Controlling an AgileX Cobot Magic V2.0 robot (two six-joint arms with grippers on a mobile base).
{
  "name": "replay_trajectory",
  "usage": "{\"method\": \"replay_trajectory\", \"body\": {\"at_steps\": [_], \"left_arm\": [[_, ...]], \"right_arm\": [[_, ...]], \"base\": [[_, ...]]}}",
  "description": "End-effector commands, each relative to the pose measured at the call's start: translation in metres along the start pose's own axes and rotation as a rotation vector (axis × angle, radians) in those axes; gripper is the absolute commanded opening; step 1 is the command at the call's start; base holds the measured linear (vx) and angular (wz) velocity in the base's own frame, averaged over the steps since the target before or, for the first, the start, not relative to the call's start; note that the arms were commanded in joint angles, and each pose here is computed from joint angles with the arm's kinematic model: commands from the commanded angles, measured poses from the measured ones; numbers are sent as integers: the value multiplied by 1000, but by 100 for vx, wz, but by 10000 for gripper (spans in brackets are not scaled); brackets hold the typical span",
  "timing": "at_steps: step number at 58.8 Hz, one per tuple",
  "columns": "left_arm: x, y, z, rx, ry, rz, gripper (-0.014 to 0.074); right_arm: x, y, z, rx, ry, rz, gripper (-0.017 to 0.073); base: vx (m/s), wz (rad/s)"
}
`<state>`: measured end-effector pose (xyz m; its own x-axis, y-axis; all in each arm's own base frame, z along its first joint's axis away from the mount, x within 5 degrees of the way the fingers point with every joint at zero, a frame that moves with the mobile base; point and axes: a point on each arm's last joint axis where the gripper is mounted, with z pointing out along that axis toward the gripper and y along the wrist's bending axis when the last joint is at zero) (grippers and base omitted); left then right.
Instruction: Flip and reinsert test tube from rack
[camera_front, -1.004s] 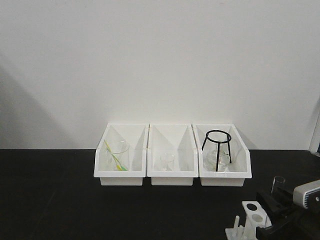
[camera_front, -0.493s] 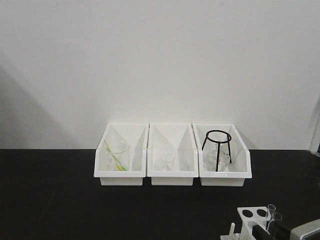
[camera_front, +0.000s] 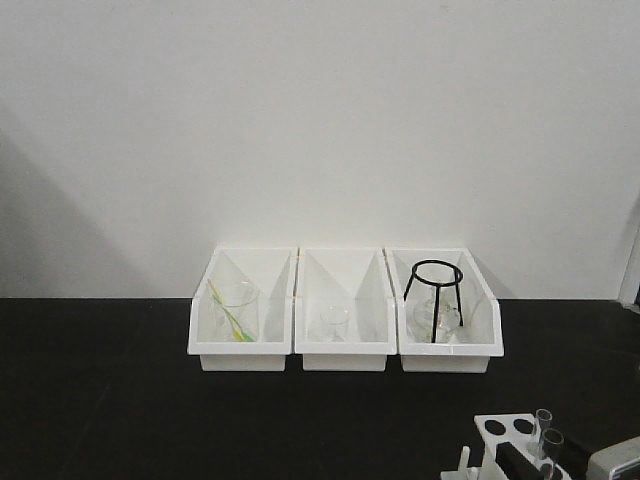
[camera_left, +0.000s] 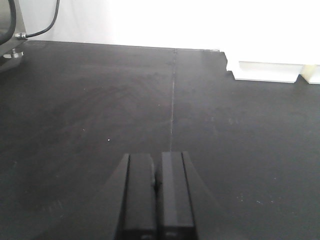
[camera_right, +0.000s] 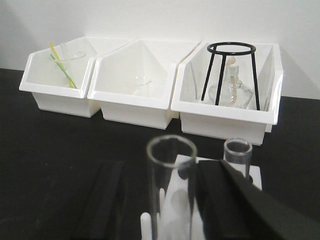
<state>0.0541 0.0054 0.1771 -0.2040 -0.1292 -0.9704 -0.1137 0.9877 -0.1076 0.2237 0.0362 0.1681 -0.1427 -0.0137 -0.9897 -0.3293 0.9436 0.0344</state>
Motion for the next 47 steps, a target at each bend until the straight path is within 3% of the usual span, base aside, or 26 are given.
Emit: {"method": "replay_trajectory", "body": {"at_steps": [1, 6, 15, 27, 36, 47], "left_arm": [[-8, -2, -1, 23, -96, -2, -6], [-8, -2, -1, 23, -96, -2, -6], [-8, -2, -1, 23, -96, -2, -6], [-8, -2, -1, 23, -96, -2, -6], [-8, -2, -1, 23, -96, -2, -6], [-8, -2, -1, 23, -96, -2, -6]], "right_arm": [[-25, 1, -4, -1, -140, -17, 539], [-32, 2, -10, 13, -124, -17, 587], [-60, 5, -30, 32, -172, 11, 592], [-132, 9, -65, 110, -195, -73, 592], [-173, 10, -102, 203, -250, -6, 569], [-177, 14, -129, 247, -286, -2, 503]], "base": [[0, 0], [0, 0], [0, 0], [0, 0], [0, 0], [0, 0]]}}
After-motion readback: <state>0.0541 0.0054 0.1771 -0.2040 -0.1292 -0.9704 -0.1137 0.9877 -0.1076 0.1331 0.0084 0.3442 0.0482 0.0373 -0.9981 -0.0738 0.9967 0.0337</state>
